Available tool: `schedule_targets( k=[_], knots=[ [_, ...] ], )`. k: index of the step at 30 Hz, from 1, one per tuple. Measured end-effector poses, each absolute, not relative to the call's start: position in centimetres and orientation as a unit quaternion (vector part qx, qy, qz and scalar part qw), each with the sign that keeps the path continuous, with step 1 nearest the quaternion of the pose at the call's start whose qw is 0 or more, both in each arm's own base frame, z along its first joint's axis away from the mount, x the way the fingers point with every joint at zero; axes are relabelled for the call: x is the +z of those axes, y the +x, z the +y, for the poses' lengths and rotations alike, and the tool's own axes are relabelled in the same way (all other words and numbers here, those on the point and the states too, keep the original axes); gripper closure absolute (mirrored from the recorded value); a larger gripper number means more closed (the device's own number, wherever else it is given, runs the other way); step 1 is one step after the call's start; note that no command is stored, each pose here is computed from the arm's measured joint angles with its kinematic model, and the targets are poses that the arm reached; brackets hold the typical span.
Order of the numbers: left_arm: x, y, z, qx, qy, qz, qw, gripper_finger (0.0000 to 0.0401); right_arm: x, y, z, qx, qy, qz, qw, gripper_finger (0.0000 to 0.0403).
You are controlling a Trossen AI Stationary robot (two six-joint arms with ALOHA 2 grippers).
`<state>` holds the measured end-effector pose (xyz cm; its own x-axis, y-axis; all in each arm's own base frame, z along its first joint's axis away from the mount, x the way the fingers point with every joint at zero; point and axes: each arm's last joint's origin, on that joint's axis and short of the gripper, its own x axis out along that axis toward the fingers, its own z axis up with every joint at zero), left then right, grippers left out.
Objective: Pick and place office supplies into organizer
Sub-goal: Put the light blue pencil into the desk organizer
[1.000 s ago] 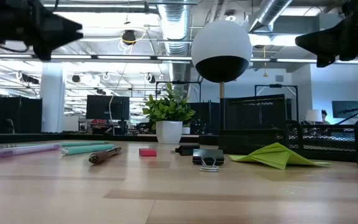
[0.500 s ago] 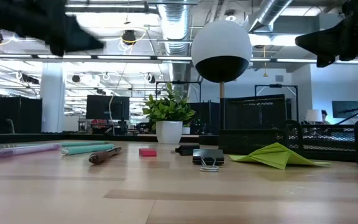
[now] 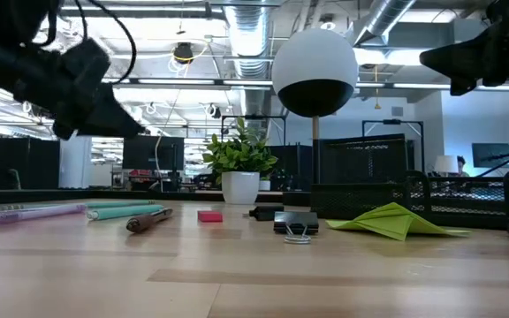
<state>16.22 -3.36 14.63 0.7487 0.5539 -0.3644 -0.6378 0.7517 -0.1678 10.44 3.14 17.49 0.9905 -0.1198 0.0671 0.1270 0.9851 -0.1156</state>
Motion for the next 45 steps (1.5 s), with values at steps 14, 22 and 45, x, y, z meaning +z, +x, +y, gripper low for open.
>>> schedule_targets(
  k=[14, 22, 45],
  knots=[
    [10.5, 15.9, -3.3, 0.386, -0.169, 0.228, 0.878, 0.0263, 17.5, 10.4, 3.1, -0.062, -0.072, -0.029, 0.995, 0.0403],
    [9.5, 15.3, -2.4, 0.445, -0.114, 0.24, 0.855, 0.0263, 17.5, 10.4, 3.1, -0.062, -0.062, -0.03, 0.996, 0.0403],
    [6.0, 14.9, -1.9, 0.516, -0.153, 0.26, 0.801, 0.0263, 15.2, 10.4, 3.1, -0.068, 0.105, 0.064, 0.99, 0.0403]
  ],
)
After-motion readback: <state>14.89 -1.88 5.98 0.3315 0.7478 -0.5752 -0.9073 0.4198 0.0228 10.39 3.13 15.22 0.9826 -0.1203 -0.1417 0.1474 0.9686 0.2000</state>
